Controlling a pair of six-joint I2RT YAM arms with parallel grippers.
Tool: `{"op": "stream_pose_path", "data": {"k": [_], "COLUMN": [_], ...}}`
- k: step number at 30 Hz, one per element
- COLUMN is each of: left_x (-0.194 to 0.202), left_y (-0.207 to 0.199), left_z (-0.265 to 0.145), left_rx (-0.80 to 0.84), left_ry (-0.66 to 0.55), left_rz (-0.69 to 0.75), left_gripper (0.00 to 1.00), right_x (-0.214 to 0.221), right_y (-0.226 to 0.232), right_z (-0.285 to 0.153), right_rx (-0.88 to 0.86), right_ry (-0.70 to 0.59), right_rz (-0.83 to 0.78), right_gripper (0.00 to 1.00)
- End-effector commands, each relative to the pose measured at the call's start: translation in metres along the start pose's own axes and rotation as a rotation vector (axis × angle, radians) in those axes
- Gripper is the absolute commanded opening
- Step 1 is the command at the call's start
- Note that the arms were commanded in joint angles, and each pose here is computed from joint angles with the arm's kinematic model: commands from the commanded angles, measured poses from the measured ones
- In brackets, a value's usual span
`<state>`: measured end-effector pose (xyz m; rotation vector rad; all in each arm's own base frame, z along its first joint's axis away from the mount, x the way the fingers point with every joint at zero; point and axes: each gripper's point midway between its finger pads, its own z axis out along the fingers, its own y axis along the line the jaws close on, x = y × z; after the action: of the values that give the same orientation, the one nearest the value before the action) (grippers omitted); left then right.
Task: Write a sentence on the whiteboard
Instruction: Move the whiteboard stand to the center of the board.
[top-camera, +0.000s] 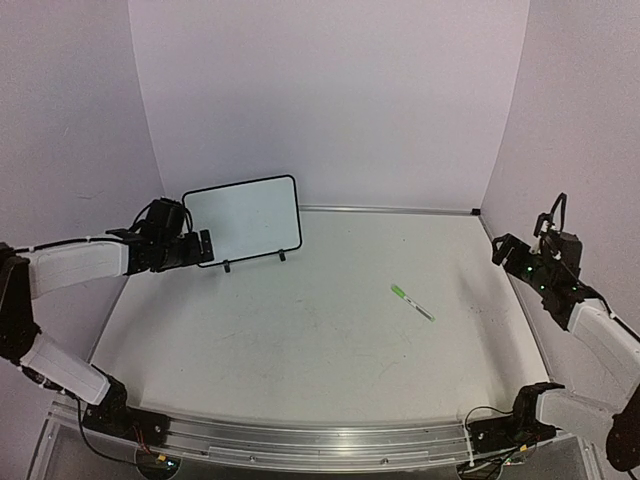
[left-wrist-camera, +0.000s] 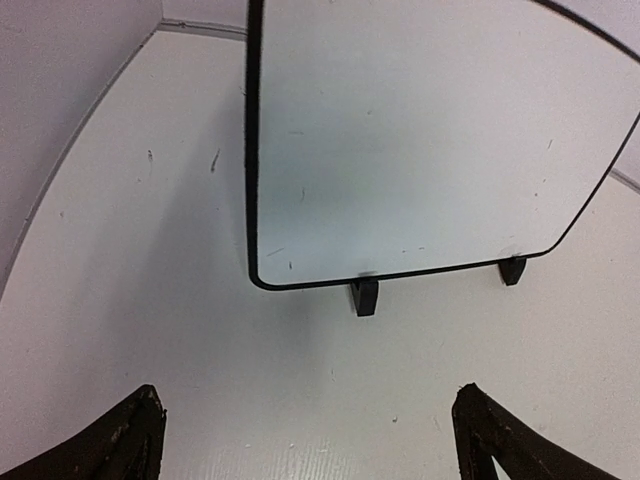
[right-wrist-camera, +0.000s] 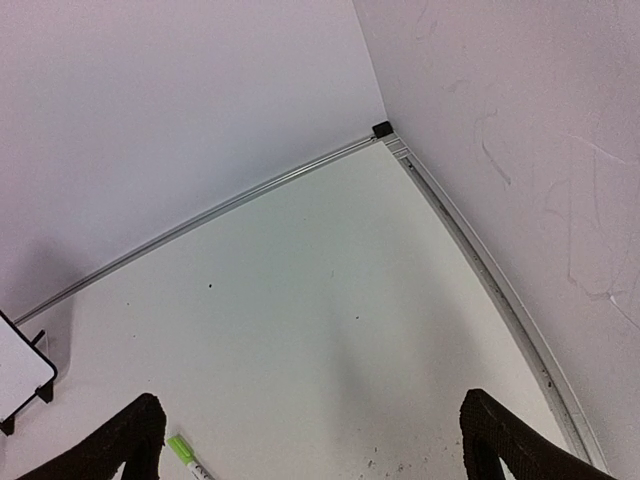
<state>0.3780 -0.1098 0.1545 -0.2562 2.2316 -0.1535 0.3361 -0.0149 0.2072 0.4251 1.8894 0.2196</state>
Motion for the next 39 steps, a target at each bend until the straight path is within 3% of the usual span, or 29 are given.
{"op": "stream_pose_path", "data": {"k": [1, 8, 16, 20, 39], "left_x": [-0.014, -0.002, 0.013, 0.022, 0.039], "left_y": [-0.032, -0.049, -0.053, -0.049, -0.043], "left_z": [0.027, 0.086, 0.126, 0.136, 0.154], "left_rx": [0.005, -0.046, -0.098, -0.127, -0.146], "left_ry": [-0.017, 0.061, 0.109, 0.130, 0.141], "left_rz": [-0.010, 0.021, 0.044, 0.044, 0.074], "left_gripper": [0.99, 0.96, 0.67, 0.54, 0.24], "right_x": [-0.011, -0.006, -0.003, -0.003, -0.001], "right_y": [0.018, 0.022, 0.022, 0.022, 0.022], "right_z": [0.000, 0.005, 0.008, 0.009, 0.010], "right_rx": [-0.073, -0.096, -0.097, -0.097, -0.099], "right_ry": [0.000, 0.029, 0.043, 0.046, 0.051], "right_rz": [0.020, 0.022, 0.021, 0.020, 0.019], "right_gripper": [0.98, 0.98, 0.98, 0.98, 0.98]}}
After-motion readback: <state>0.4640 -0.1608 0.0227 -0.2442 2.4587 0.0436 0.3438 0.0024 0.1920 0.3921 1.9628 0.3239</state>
